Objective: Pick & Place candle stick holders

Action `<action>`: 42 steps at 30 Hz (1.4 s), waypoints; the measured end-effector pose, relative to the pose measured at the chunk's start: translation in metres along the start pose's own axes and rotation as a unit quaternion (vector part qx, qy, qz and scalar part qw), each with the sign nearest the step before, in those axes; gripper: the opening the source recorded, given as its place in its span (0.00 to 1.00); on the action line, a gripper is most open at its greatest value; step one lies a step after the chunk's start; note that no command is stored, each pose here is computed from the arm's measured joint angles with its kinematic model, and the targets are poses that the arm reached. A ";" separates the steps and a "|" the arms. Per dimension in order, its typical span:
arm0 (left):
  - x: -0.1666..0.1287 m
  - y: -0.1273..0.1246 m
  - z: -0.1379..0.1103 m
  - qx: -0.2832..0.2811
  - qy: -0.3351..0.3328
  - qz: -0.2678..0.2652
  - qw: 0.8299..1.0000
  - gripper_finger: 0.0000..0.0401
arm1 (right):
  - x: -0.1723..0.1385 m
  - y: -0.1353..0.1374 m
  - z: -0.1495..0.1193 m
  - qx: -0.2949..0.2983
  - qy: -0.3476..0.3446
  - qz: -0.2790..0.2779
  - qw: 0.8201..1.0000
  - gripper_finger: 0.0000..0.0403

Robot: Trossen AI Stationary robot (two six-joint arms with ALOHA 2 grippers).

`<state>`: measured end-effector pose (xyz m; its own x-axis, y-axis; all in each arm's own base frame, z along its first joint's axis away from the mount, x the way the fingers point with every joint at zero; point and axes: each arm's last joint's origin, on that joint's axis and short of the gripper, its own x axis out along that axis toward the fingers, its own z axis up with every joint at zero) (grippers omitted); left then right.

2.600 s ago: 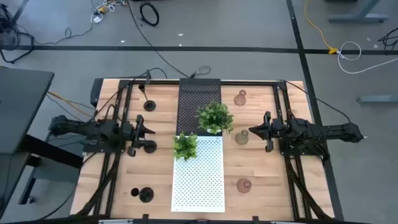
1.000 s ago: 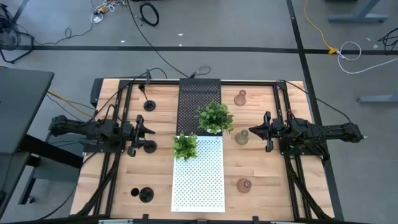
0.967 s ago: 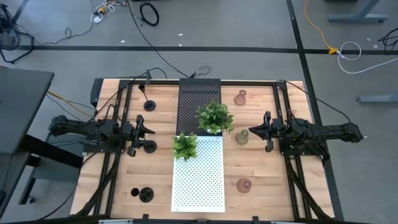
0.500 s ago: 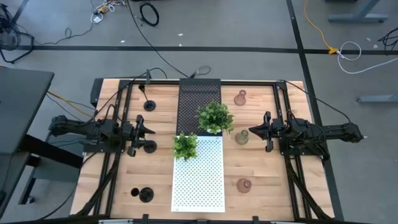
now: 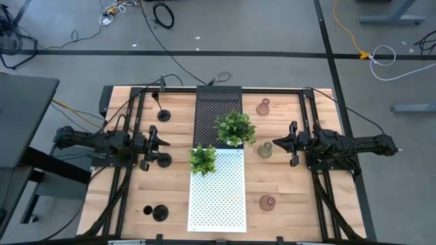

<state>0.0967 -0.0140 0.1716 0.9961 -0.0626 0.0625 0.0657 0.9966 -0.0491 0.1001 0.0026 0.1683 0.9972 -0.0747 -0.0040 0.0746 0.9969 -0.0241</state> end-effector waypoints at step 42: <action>-0.027 0.004 0.089 -0.015 -0.070 0.085 0.994 0.72 | 0.000 0.000 0.000 -0.032 0.000 0.000 0.999 0.02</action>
<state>0.0645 -0.0031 0.2585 0.9752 0.1171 0.1880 -0.0996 0.9900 -0.1000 0.1001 0.0026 0.1683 0.9972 -0.0748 -0.0038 0.0742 0.9933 -0.0883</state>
